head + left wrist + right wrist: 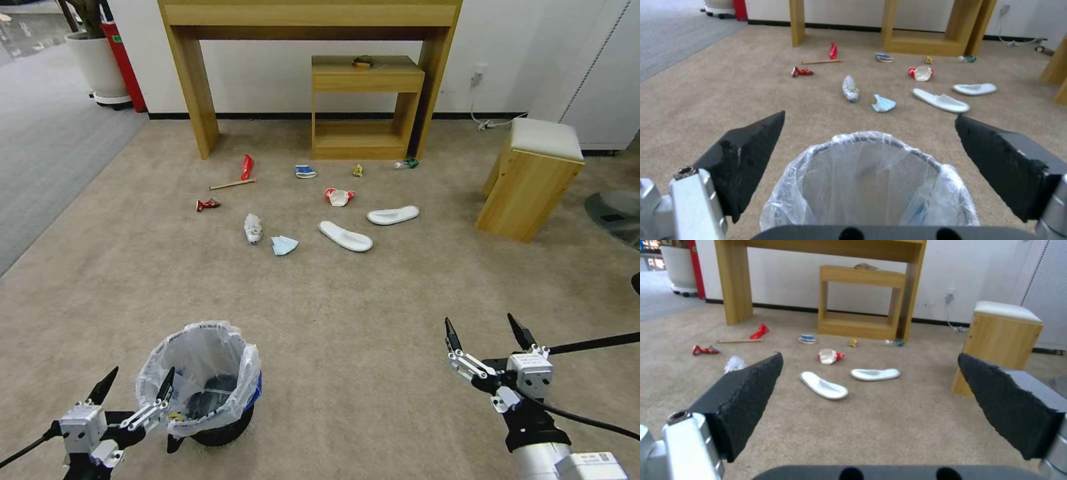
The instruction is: Pick up the trash bin and place the garbage on the floor into it.
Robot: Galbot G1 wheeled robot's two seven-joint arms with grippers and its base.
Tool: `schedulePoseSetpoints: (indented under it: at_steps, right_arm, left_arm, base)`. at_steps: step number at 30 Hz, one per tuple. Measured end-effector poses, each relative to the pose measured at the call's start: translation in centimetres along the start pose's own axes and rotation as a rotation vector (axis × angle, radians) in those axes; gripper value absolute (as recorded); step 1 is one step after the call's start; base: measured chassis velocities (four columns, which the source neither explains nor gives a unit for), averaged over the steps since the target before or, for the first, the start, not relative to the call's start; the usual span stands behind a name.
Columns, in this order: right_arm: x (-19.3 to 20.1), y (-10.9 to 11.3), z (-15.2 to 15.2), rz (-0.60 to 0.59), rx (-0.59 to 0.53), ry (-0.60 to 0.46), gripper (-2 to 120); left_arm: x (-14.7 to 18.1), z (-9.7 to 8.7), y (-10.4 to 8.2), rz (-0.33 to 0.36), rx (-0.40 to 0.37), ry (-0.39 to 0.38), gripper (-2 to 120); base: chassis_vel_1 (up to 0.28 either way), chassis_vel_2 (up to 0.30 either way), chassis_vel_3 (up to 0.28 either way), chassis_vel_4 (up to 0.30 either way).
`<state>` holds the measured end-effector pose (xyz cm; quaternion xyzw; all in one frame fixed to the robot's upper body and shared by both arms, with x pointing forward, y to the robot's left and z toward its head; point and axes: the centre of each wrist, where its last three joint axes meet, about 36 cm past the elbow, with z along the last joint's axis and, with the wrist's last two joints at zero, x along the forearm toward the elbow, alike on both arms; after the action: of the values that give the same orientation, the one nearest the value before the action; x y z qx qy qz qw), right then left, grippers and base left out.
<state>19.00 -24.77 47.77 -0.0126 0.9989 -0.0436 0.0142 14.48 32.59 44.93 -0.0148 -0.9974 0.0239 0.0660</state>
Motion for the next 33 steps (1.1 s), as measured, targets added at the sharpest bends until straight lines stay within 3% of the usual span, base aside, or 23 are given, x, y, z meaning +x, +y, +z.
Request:
schedulePoseSetpoints:
  at_steps: [25, 33]
  right_arm:
    - [-0.4, 0.6, 0.4, 0.016, -0.026, 0.018, 100]
    - [-0.4, -0.1, 0.6, 0.018, -0.001, 0.016, 100]
  left_arm:
    - [-0.2, -0.5, 0.2, 0.008, -0.021, 0.018, 100]
    - [-1.3, -0.8, 1.0, -0.006, -0.029, 0.074, 100]
  base:
    - [0.0, 0.0, 0.0, 0.0]
    - [0.0, 0.0, 0.0, 0.0]
